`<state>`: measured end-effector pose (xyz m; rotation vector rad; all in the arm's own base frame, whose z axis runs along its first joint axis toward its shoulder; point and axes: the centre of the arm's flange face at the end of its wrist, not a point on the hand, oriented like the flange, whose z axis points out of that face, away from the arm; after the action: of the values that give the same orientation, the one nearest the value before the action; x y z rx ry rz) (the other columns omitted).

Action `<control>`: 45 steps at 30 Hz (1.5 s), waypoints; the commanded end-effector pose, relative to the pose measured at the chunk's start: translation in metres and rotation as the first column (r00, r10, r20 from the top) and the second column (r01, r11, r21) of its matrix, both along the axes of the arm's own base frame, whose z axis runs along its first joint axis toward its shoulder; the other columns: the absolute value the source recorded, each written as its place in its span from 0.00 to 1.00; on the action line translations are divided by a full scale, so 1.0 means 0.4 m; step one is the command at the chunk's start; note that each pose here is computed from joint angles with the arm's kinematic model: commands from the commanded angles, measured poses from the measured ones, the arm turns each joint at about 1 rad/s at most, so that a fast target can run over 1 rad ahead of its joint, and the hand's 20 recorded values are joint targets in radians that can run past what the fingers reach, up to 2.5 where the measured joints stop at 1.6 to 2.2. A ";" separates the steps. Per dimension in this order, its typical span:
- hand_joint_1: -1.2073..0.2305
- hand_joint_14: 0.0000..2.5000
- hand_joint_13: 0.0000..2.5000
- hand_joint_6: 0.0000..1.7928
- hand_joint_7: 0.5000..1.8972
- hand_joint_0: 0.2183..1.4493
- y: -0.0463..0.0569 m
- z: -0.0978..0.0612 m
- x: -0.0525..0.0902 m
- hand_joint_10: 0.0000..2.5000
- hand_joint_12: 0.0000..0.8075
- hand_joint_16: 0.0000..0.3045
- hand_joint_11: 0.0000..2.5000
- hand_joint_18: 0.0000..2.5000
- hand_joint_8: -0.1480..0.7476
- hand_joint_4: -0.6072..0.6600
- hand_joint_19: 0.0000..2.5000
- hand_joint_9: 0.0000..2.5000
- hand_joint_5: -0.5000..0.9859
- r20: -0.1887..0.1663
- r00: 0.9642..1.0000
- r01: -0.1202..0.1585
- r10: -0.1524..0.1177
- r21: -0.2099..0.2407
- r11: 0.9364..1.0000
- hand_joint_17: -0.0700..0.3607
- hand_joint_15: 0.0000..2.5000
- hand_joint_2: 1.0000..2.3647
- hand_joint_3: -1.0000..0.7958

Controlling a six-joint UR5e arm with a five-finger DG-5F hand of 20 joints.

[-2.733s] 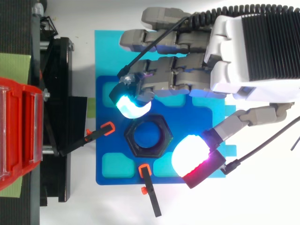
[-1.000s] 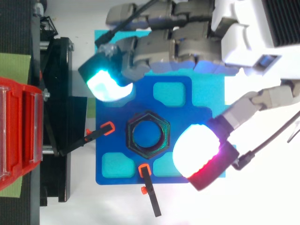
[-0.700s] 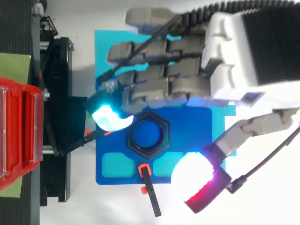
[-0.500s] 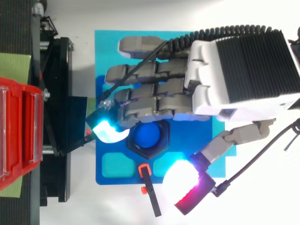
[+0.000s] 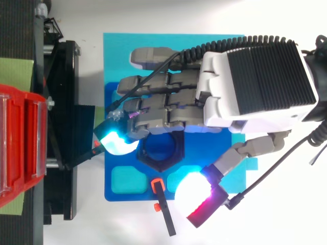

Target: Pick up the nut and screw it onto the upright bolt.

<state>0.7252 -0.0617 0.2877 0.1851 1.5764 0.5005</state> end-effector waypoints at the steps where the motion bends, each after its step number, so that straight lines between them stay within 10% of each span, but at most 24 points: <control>1: 0.62 0.00 0.09 0.28 0.17 0.20 -0.005 0.000 0.000 0.00 0.41 0.13 0.00 0.00 0.45 0.64 0.00 0.19 0.23 -0.001 1.000 0.000 0.000 -0.001 1.000 0.36 0.00 0.00 0.28; 22: 0.62 0.00 0.17 0.28 0.58 0.22 -0.069 0.010 -0.001 0.00 0.37 0.10 0.00 0.03 0.49 0.67 0.00 0.32 0.31 0.030 0.999 0.011 -0.010 -0.007 1.000 0.32 0.00 0.00 0.28; 45: 0.61 0.00 0.32 0.28 0.63 0.24 -0.130 0.040 -0.001 0.00 0.29 0.07 0.00 0.16 0.41 0.61 0.00 0.56 0.38 0.050 0.999 0.015 -0.013 -0.032 0.999 0.27 0.00 0.00 0.28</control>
<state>0.7250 -0.1116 0.3032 0.1576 1.5327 0.4669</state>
